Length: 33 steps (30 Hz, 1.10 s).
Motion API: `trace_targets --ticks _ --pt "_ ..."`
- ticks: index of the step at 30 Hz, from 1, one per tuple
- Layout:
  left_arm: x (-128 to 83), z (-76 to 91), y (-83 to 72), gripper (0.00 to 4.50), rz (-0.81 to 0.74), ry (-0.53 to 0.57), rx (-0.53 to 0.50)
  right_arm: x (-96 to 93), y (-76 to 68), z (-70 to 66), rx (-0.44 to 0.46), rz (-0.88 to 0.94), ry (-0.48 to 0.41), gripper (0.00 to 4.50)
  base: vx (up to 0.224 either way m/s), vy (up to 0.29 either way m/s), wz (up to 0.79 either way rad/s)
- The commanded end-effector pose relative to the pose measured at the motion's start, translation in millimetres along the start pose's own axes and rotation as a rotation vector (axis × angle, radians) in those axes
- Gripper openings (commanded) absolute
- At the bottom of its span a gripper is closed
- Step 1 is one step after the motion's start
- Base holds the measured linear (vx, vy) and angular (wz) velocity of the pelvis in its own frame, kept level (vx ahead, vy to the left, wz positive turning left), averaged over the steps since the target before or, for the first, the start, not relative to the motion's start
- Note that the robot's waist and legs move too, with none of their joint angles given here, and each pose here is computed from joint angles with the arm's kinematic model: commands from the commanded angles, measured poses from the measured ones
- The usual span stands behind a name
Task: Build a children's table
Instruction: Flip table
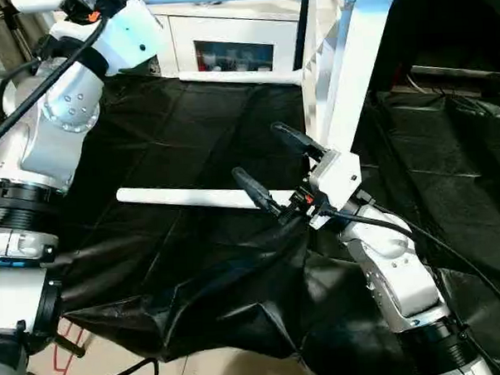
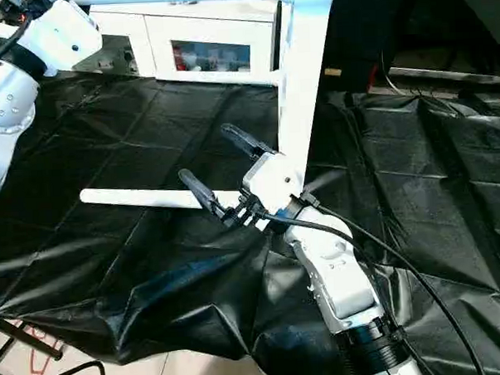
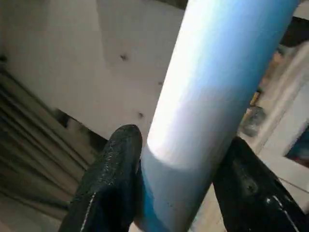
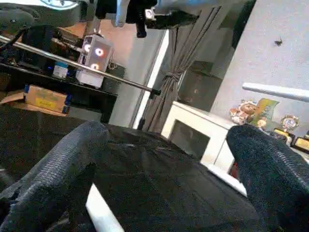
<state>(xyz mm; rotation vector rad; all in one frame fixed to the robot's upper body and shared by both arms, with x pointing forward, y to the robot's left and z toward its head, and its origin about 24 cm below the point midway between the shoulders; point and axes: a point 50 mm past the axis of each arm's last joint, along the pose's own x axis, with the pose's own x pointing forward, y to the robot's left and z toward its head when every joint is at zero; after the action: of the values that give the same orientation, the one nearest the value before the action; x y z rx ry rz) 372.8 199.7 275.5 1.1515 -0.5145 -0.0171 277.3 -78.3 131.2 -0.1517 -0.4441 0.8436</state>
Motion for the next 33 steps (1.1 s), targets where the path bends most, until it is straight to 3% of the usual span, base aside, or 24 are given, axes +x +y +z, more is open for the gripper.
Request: trace_targets --ticks 1,11,15,21,28,30,33 --pt "3 1.8 0.6 2.01 -0.012 0.012 -0.158 2.7 -1.8 0.6 -0.015 0.005 -0.002 4.5 0.0 0.0 0.0" --pt "-3 -13.8 8.3 2.01 0.03 0.161 -0.304 1.4 -2.6 -0.5 -0.02 0.012 0.002 4.5 0.0 0.0 0.0" --pt "-5 -16.1 9.5 2.01 0.036 0.18 -0.312 1.5 -2.6 -0.5 -0.021 0.016 0.002 4.5 0.0 0.0 0.0" --pt "-9 -23.8 19.7 2.01 0.156 0.241 -0.418 1.0 -2.8 -1.2 -0.021 0.017 0.005 4.5 0.0 0.0 0.0" --pt "-13 -21.0 30.9 2.01 0.29 0.208 -0.459 -1.7 -7.0 -8.9 -0.027 -0.028 0.06 4.5 0.0 0.0 0.0" --pt "-13 -17.7 33.2 2.01 0.313 0.19 -0.463 -4.0 -6.3 -15.1 0.069 -0.04 0.094 4.5 0.0 0.0 0.0" --pt "-13 -13.0 34.0 2.01 0.319 0.171 -0.456 -8.0 -1.4 -15.4 0.25 0.004 0.073 4.5 0.0 0.0 0.0"
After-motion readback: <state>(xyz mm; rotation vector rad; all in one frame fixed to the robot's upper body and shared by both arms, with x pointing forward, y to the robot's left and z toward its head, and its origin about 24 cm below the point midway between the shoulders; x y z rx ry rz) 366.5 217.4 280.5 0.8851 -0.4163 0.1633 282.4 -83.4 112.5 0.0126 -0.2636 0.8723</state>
